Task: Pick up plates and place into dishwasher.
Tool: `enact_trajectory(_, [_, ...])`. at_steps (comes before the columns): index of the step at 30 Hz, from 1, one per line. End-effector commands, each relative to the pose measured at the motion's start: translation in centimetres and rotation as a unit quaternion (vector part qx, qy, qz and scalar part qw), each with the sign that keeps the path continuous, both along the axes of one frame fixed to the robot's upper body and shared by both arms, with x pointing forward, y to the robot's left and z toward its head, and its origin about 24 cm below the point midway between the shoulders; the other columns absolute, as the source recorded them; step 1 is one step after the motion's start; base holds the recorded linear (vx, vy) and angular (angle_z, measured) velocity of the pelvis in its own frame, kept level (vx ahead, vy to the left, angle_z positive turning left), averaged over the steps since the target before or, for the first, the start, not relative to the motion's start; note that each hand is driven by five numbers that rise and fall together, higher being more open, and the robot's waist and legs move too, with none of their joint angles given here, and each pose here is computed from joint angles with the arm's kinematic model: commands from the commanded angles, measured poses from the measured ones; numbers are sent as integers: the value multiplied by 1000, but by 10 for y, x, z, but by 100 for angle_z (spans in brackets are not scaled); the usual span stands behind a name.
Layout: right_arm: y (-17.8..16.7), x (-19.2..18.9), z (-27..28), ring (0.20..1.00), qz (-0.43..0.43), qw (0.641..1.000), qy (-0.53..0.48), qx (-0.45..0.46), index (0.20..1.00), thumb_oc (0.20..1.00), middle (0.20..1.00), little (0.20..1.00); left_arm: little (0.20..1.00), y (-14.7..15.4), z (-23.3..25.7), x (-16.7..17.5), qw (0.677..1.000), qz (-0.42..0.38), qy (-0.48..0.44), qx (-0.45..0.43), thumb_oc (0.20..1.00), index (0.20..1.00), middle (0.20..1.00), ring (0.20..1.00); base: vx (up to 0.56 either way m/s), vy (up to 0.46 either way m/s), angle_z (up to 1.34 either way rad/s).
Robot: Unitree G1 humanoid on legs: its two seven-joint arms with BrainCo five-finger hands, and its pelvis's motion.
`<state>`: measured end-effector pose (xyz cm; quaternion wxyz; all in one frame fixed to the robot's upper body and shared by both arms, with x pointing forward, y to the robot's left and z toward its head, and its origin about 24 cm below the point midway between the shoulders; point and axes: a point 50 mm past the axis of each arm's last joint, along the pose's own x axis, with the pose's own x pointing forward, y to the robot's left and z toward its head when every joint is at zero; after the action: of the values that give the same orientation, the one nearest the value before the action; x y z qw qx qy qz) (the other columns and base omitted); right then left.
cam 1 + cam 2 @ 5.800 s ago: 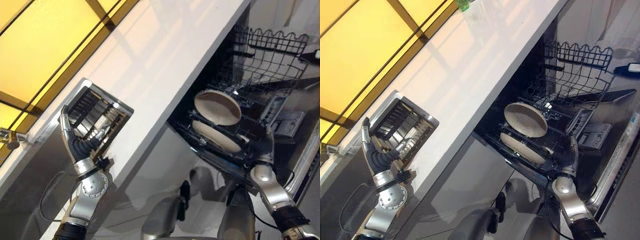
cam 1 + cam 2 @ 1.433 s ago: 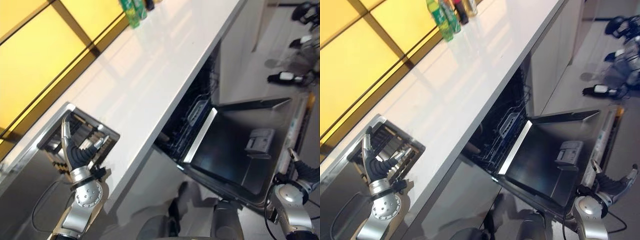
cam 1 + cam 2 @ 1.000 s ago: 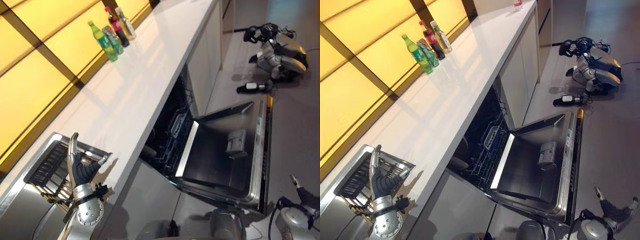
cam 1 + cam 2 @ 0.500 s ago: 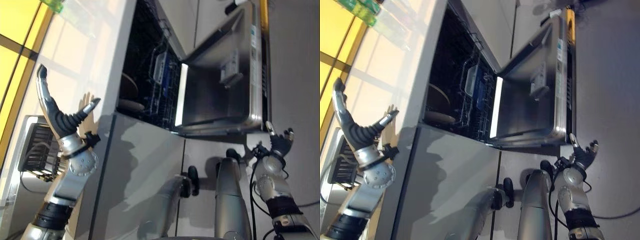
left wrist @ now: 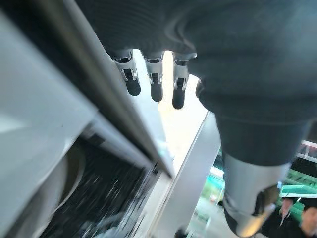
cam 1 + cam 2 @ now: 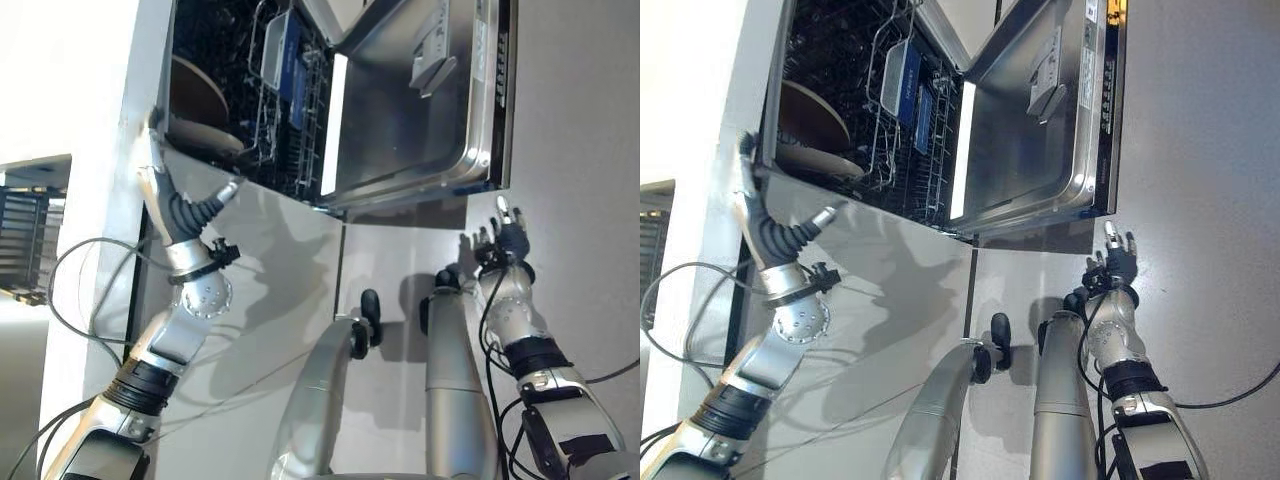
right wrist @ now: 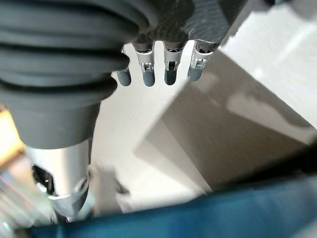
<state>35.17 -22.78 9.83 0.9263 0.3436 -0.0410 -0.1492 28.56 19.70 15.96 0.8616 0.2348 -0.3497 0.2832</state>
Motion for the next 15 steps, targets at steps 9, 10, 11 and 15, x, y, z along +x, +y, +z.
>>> enact_trajectory(9, [80,7,104,1000,193,951,-230,-69,1000,1000,1000,1000,1000,28,0,-5,999,28,6,-24,1000,1000,1000,1000,11,-22,6])
enact_trajectory(10, [82,6,105,1000,197,949,-236,-75,1000,1000,1000,1000,1000,28,-1,-5,999,27,6,-24,1000,1000,1000,1000,32,-9,7])
enact_trajectory(11, [87,4,112,1000,199,943,-252,-90,1000,1000,1000,1000,1000,28,0,-5,999,24,6,-22,1000,1000,1000,1000,38,-5,9])
enact_trajectory(15, [89,0,128,1000,191,932,-291,-99,1000,1000,1000,1000,1000,32,1,-6,1000,18,13,-18,1000,1000,1000,1000,52,-18,15])
